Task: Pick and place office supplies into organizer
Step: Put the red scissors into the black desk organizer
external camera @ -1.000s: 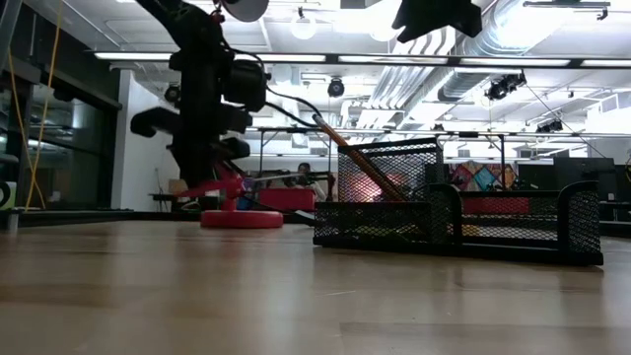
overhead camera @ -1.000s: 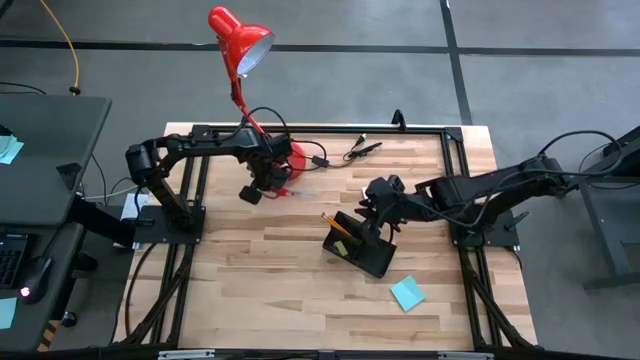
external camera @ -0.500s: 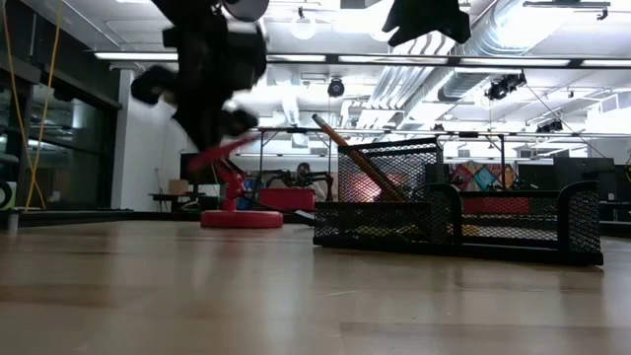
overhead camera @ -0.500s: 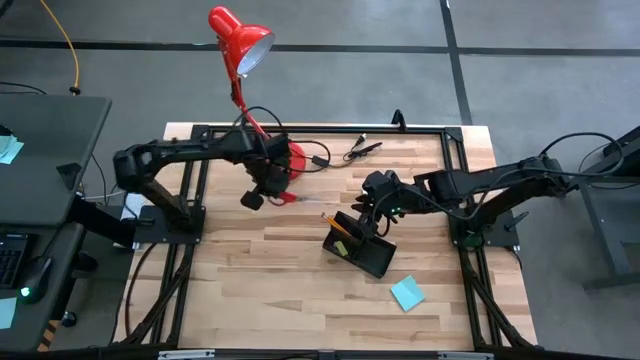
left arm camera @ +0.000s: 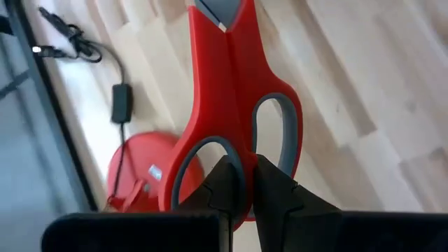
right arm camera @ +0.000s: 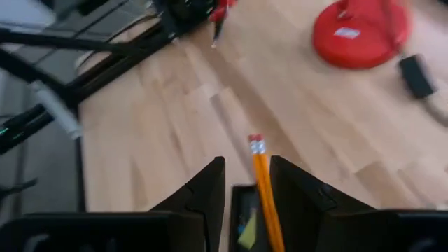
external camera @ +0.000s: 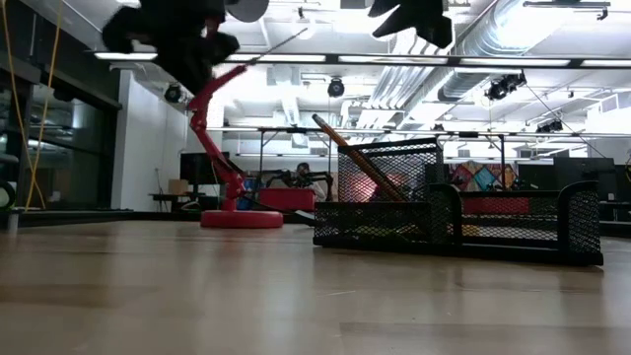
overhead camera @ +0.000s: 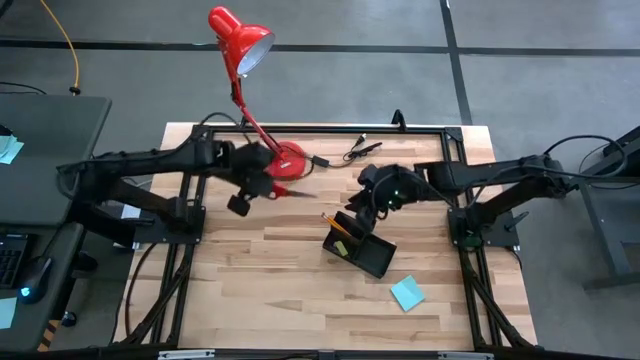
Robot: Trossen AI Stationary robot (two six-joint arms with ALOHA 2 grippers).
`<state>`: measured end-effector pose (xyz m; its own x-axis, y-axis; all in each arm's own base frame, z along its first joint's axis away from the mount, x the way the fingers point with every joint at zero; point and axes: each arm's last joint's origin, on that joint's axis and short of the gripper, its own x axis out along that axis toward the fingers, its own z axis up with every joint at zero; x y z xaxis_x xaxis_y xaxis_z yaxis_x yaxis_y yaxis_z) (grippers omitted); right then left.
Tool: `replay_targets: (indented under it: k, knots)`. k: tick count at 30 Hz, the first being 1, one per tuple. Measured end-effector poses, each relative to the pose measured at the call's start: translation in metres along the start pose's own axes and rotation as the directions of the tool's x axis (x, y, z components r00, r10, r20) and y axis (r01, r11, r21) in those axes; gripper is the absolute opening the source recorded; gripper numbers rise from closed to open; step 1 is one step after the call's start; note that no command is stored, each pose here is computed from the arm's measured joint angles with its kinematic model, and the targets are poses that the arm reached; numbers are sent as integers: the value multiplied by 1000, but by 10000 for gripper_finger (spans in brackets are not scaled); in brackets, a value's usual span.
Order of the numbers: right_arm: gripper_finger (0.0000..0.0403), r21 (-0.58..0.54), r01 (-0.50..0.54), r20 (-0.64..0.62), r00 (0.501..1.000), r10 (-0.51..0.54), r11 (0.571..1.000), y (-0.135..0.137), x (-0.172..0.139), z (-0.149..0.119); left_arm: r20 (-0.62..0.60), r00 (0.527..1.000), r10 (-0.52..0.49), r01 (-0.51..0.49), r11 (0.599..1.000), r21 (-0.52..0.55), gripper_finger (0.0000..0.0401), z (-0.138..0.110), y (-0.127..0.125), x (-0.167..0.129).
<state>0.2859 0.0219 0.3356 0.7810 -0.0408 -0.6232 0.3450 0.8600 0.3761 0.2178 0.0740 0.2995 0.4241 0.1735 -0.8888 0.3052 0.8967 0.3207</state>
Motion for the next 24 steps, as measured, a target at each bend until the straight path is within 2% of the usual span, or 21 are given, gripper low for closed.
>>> replay_targets:
  k: [5,10,13,16,21,24]
  knots:
    - [106,46,-98,-35,994,99,994,-17,-6,12,-87,993,84,-77,994,81,15,5,-29,-10]
    - [107,113,-225,26,974,223,968,-37,-7,35,-42,990,138,-133,985,114,15,22,-49,-13]
    - [118,176,-288,6,956,292,941,-52,0,44,7,989,148,-148,980,132,15,30,-58,-15]
    - [149,214,-327,-34,939,341,921,-65,13,48,37,989,146,-150,978,146,15,35,-62,-16]
    - [226,321,-383,-117,892,438,866,-83,46,49,78,991,111,-123,978,166,15,40,-62,-13]
    - [256,332,-428,-130,862,490,841,-86,65,49,83,991,102,-117,975,191,15,41,-62,-12]
